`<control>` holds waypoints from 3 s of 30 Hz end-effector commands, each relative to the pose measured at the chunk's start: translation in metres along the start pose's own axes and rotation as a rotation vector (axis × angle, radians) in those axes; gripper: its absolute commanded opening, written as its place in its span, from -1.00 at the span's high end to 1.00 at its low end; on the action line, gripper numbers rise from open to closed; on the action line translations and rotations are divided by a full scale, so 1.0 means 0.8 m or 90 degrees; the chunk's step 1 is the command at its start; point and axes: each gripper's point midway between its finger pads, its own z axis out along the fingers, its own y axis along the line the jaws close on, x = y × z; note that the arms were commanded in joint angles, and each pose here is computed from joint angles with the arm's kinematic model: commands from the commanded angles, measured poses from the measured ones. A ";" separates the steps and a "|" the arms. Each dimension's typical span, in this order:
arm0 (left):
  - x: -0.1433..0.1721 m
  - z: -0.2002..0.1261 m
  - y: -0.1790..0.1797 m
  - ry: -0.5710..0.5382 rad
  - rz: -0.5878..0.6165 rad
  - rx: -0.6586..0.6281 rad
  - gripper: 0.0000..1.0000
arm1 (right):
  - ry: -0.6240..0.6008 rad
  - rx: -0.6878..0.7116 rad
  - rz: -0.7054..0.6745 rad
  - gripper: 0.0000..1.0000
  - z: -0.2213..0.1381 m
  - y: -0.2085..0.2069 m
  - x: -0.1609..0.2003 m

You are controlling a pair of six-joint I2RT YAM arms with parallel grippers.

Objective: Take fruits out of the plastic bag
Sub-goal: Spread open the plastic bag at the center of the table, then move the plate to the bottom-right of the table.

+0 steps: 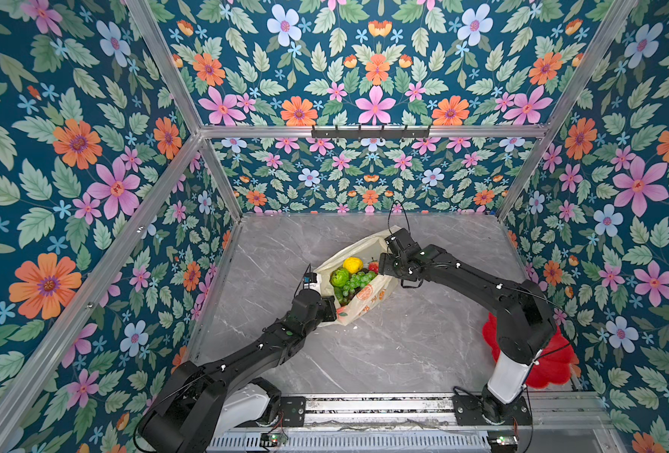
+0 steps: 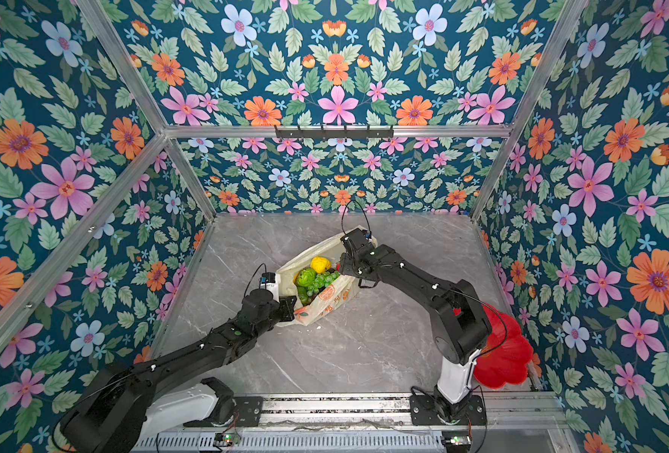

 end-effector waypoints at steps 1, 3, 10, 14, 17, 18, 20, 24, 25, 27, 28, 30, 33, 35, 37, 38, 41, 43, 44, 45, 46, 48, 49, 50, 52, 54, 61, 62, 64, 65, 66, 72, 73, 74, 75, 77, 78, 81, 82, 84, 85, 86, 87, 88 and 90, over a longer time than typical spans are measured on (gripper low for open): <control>-0.004 -0.001 0.005 -0.013 -0.001 -0.016 1.00 | 0.012 -0.011 -0.009 -0.36 0.001 0.005 0.005; -0.003 -0.001 0.011 -0.015 -0.006 -0.028 1.00 | 0.010 -0.014 -0.012 -0.10 -0.001 0.000 0.006; 0.001 -0.002 0.029 -0.027 -0.040 -0.066 1.00 | 0.029 -0.138 0.042 0.73 -0.003 -0.027 0.023; 0.002 -0.003 0.034 -0.037 -0.063 -0.065 1.00 | 0.018 -0.233 0.068 0.83 -0.014 -0.031 0.030; 0.007 -0.002 0.038 -0.035 -0.077 -0.064 1.00 | 0.037 -0.246 0.085 0.87 -0.002 -0.036 0.047; 0.008 -0.001 0.040 -0.032 -0.080 -0.068 1.00 | 0.044 -0.247 0.094 0.87 0.004 -0.037 0.052; 0.013 0.002 0.046 -0.024 -0.085 -0.079 1.00 | 0.056 -0.230 0.118 0.89 0.018 -0.047 0.061; 0.017 0.003 0.052 -0.019 -0.089 -0.089 1.00 | 0.073 -0.206 0.157 0.94 0.044 -0.064 0.069; 0.018 0.004 0.053 -0.018 -0.087 -0.093 1.00 | 0.069 -0.210 0.156 0.94 0.047 -0.062 0.066; 0.018 0.007 0.054 -0.011 -0.080 -0.098 1.00 | 0.063 -0.215 0.144 0.95 0.050 -0.057 0.058; 0.019 0.009 0.055 -0.007 -0.077 -0.105 1.00 | 0.062 -0.213 0.138 0.95 0.054 -0.054 0.053; 0.021 0.013 0.059 0.000 -0.071 -0.116 1.00 | 0.061 -0.208 0.131 0.96 0.062 -0.050 0.045; 0.015 0.017 0.066 -0.012 -0.083 -0.115 1.00 | 0.060 -0.218 0.118 0.97 0.073 -0.038 0.031; 0.004 0.021 0.071 -0.026 -0.096 -0.109 1.00 | 0.057 -0.225 0.113 0.97 0.080 -0.029 0.021; -0.007 0.026 0.074 -0.036 -0.101 -0.103 1.00 | 0.056 -0.225 0.110 0.97 0.086 -0.023 0.011; -0.013 0.028 0.075 -0.040 -0.100 -0.099 1.00 | 0.055 -0.223 0.107 0.97 0.088 -0.020 0.006; -0.028 0.034 0.068 -0.049 -0.083 -0.090 1.00 | 0.052 -0.217 0.098 0.97 0.089 -0.017 -0.003; -0.032 0.036 0.061 -0.048 -0.072 -0.076 1.00 | 0.050 -0.210 0.093 0.97 0.087 -0.019 -0.003; -0.032 0.037 0.058 -0.046 -0.068 -0.069 1.00 | 0.049 -0.205 0.090 0.97 0.084 -0.021 -0.003; -0.031 0.038 0.056 -0.043 -0.067 -0.063 1.00 | 0.049 -0.201 0.087 0.96 0.083 -0.024 -0.001; -0.028 0.040 0.054 -0.037 -0.065 -0.059 1.00 | 0.049 -0.195 0.086 0.96 0.080 -0.027 0.002; -0.018 0.041 0.050 -0.023 -0.058 -0.050 1.00 | 0.051 -0.186 0.086 0.94 0.077 -0.034 0.007; -0.013 0.041 0.050 -0.017 -0.053 -0.051 1.00 | 0.053 -0.183 0.086 0.92 0.076 -0.037 0.011; -0.009 0.040 0.049 -0.013 -0.050 -0.049 1.00 | 0.056 -0.182 0.086 0.90 0.074 -0.039 0.015; -0.004 0.036 0.049 -0.011 -0.048 -0.048 1.00 | 0.060 -0.182 0.086 0.85 0.070 -0.042 0.022; -0.002 0.032 0.050 -0.013 -0.045 -0.045 1.00 | 0.063 -0.182 0.086 0.80 0.066 -0.044 0.026; -0.003 0.026 0.048 -0.021 -0.031 -0.041 1.00 | 0.062 -0.180 0.083 0.04 0.033 -0.048 0.029; -0.003 0.025 0.048 -0.021 -0.029 -0.041 1.00 | 0.064 -0.177 0.081 -0.07 0.025 -0.050 0.030; -0.003 0.026 0.048 -0.020 -0.026 -0.040 1.00 | 0.065 -0.168 0.073 -0.25 0.011 -0.055 0.034; -0.003 0.026 0.047 -0.019 -0.026 -0.039 1.00 | 0.057 -0.162 0.069 -0.32 -0.004 -0.059 0.033; -0.003 0.026 0.047 -0.019 -0.025 -0.038 1.00 | 0.057 -0.150 0.067 -0.37 -0.012 -0.064 0.035; -0.003 0.024 0.045 -0.019 -0.017 -0.032 1.00 | 0.039 0.004 0.050 -0.55 -0.072 -0.137 0.054; -0.003 0.024 0.044 -0.018 -0.016 -0.030 1.00 | 0.041 0.037 0.057 -0.56 -0.082 -0.155 0.060; -0.002 0.023 0.043 -0.017 -0.015 -0.028 1.00 | 0.041 0.072 0.072 -0.56 -0.092 -0.176 0.064; -0.003 0.023 0.043 -0.017 -0.014 -0.027 1.00 | 0.044 0.095 0.091 -0.57 -0.099 -0.194 0.069; -0.003 0.022 0.042 -0.017 -0.013 -0.025 1.00 | 0.047 0.131 0.146 -0.60 -0.114 -0.231 0.080; -0.002 0.022 0.042 -0.017 -0.014 -0.024 1.00 | 0.047 0.145 0.172 -0.61 -0.120 -0.247 0.085; -0.004 0.022 0.040 -0.017 -0.014 -0.019 1.00 | 0.031 0.186 0.246 -0.64 -0.140 -0.293 0.098; -0.003 0.022 0.039 -0.017 -0.015 -0.017 1.00 | 0.024 0.195 0.268 -0.74 -0.147 -0.306 0.102; -0.003 0.021 0.038 -0.015 -0.014 -0.014 1.00 | 0.015 0.212 0.304 -0.82 -0.158 -0.325 0.110; -0.005 0.021 0.036 -0.016 -0.014 -0.011 1.00 | 0.010 0.220 0.320 -0.96 -0.163 -0.333 0.113; -0.004 0.021 0.035 -0.015 -0.014 -0.010 1.00 | 0.007 0.227 0.333 -0.99 -0.167 -0.340 0.117; -0.004 0.021 0.035 -0.015 -0.014 -0.009 1.00 | 0.007 0.233 0.344 -0.99 -0.169 -0.345 0.121; -0.004 0.021 0.035 -0.015 -0.015 -0.008 1.00 | 0.008 0.240 0.358 -0.99 -0.170 -0.352 0.125; -0.005 0.020 0.034 -0.016 -0.015 -0.007 1.00 | 0.018 0.241 0.388 -0.99 -0.167 -0.361 0.135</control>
